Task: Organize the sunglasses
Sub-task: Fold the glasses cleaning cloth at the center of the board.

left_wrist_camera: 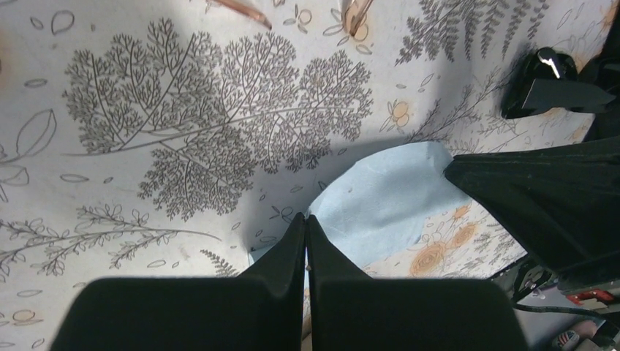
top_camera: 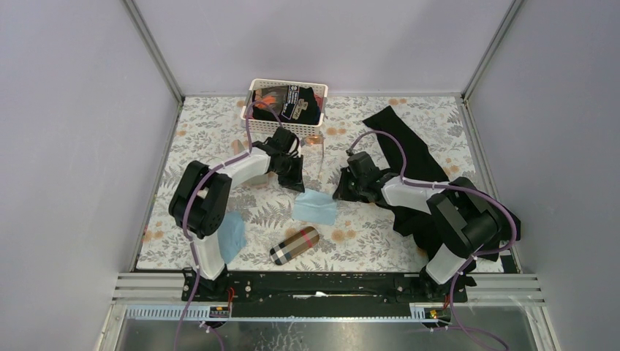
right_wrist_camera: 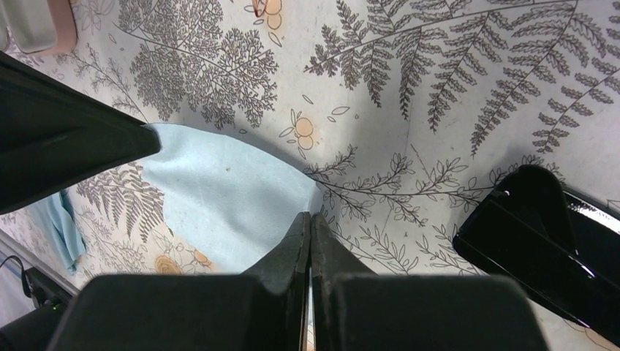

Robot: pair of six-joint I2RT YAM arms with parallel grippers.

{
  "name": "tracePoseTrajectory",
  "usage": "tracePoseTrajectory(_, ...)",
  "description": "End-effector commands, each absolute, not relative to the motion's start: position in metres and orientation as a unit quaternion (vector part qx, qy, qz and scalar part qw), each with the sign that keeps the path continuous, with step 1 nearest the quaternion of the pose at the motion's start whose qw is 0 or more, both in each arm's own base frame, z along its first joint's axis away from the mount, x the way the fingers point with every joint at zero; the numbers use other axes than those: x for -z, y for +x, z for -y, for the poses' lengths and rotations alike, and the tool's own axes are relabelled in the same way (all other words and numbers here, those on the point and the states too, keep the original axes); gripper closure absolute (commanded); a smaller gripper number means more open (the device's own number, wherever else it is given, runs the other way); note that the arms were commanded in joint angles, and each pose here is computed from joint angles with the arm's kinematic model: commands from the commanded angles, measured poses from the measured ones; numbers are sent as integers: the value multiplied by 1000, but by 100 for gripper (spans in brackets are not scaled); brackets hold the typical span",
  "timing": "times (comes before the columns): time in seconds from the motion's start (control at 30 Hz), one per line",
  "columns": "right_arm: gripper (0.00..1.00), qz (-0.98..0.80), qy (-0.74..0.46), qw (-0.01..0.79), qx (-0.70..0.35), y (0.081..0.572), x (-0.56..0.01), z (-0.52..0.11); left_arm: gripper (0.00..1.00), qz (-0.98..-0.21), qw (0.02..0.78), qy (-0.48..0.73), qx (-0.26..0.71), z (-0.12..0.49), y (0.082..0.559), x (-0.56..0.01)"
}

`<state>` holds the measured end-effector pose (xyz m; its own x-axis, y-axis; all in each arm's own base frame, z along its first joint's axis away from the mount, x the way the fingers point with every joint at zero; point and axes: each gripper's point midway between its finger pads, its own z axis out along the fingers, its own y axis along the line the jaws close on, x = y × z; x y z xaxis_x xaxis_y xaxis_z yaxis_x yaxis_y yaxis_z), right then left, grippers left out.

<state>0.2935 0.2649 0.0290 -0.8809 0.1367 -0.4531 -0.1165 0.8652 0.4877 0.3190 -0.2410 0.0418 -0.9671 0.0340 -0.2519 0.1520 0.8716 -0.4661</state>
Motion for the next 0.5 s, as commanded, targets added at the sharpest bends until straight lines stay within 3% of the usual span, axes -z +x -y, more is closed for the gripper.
tracePoseTrajectory(0.0, 100, -918, -18, 274, -286, 297, -50, -270, 100, -957, 135, 58, 251, 238, 318, -49)
tracePoseTrajectory(0.47, 94, -913, -17, 315, -258, 322, -46, -268, 100, -956, 149, 58, 244, 244, 341, -35)
